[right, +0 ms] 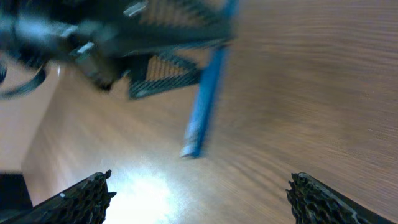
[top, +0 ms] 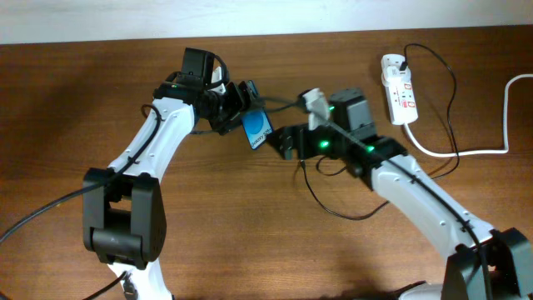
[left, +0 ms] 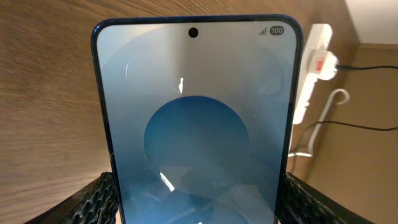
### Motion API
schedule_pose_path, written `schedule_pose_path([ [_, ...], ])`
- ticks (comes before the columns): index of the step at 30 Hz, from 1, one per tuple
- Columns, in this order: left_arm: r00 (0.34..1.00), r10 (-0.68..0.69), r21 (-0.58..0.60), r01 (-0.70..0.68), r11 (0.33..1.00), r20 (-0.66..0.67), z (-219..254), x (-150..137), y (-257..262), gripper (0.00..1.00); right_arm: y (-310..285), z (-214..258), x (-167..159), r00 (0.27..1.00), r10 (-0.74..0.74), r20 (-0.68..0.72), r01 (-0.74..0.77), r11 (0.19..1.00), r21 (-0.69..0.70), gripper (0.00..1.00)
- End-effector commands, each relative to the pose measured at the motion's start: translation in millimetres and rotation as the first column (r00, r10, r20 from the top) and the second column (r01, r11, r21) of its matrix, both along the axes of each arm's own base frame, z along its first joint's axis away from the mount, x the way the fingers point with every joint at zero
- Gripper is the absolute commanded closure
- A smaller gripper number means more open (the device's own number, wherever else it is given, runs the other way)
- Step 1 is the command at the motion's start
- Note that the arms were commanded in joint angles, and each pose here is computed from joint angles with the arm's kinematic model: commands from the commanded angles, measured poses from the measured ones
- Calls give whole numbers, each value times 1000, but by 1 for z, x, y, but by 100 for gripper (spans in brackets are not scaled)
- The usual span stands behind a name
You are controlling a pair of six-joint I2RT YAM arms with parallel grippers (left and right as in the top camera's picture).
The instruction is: Plug charger to phone and switch on socket
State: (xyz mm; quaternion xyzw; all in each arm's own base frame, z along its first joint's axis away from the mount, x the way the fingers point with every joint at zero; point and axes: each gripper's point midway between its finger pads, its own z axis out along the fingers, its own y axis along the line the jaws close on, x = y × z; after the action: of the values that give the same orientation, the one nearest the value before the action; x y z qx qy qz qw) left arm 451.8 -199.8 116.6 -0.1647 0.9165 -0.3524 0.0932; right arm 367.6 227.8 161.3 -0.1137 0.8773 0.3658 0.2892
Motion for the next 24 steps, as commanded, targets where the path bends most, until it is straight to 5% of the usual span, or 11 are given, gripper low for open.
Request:
schedule_pose_path([
  [1,1000,7,-167,-12,986,-29,27,5,-7,100,-44,3,16,981,-131,-142,145,985,93,9],
  [5,998,30,-292,-46,955,-59,63,14,-4,100,-107,-24,8,903,-285,-323,309,951,25,8],
  [13,976,-43,-444,-57,894,-211,99,-8,4,100,-122,-46,-26,831,-297,-471,308,950,-55,8],
  [24,960,-8,-355,-95,930,-279,79,-20,17,100,-123,-51,-43,808,-280,-518,278,957,-83,8],
])
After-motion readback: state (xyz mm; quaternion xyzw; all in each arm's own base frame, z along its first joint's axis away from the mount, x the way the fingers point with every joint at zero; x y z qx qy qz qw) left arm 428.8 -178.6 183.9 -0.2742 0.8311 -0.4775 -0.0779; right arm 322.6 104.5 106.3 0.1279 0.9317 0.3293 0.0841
